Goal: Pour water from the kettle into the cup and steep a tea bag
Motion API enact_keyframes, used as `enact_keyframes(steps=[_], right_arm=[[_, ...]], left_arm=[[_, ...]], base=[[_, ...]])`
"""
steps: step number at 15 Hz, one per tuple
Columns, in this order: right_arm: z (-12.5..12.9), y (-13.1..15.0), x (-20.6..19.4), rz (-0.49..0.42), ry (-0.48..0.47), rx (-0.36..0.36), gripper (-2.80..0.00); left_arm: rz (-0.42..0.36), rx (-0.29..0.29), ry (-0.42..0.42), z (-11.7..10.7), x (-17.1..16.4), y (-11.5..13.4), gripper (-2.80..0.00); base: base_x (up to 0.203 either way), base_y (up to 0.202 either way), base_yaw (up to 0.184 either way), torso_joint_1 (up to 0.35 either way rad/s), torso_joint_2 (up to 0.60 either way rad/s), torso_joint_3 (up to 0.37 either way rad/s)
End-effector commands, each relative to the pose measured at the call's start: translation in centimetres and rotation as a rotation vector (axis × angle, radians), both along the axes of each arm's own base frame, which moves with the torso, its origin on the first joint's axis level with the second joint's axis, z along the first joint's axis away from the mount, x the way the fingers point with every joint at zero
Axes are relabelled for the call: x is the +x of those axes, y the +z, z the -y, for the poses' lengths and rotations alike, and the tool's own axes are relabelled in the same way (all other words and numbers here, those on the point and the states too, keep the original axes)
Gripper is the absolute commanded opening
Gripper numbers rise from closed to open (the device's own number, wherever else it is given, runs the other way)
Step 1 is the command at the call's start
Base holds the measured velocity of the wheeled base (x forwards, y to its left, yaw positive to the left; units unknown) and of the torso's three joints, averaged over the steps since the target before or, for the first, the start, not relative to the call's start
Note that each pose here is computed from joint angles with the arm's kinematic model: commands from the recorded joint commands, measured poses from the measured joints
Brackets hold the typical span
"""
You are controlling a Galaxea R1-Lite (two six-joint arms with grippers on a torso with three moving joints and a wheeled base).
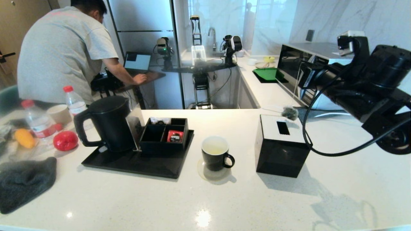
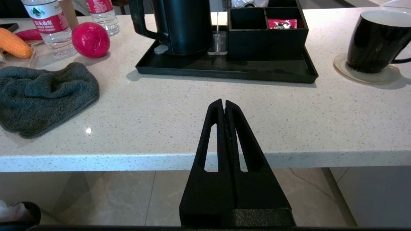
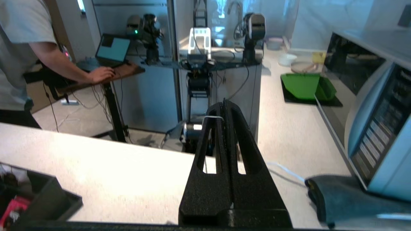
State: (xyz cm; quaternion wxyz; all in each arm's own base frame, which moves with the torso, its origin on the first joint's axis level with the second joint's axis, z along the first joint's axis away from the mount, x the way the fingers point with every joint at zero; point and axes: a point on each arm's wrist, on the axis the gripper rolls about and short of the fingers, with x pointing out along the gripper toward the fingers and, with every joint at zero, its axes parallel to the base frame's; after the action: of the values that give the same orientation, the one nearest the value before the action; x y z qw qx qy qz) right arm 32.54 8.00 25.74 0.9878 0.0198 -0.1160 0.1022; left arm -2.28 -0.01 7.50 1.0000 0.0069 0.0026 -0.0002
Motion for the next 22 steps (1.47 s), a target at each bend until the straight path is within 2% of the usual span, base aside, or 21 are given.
enact_keyframes(steps=[1,5,12,22], right_arm=[[0.6,-1.0,-1.4,-0.021,-0.007,-0.004,-2.8],[0.6,-2.1,-2.4,0.005,0.075,-0.005,-2.8],[0.3,-1.4,-3.2,0.009,0.104,0.04,-2.8],[-2.5,-1.2,-4.9,0.005,0.211,0.054,-2.8]], left_arm=[[0.001,0.0,0.0,0.0,0.0,0.0,-2.8],[0.001,0.0,0.0,0.0,0.0,0.0,-2.8],[0.001,0.0,-0.001,0.0,0.0,0.0,-2.8],[0.001,0.0,-0.001,0.0,0.0,0.0,-2.8]], base=[[0.0,0.0,0.0,0.0,0.0,0.0],[0.0,0.0,0.0,0.0,0.0,0.0],[0.0,0.0,0.0,0.0,0.0,0.0],[0.0,0.0,0.0,0.0,0.0,0.0]])
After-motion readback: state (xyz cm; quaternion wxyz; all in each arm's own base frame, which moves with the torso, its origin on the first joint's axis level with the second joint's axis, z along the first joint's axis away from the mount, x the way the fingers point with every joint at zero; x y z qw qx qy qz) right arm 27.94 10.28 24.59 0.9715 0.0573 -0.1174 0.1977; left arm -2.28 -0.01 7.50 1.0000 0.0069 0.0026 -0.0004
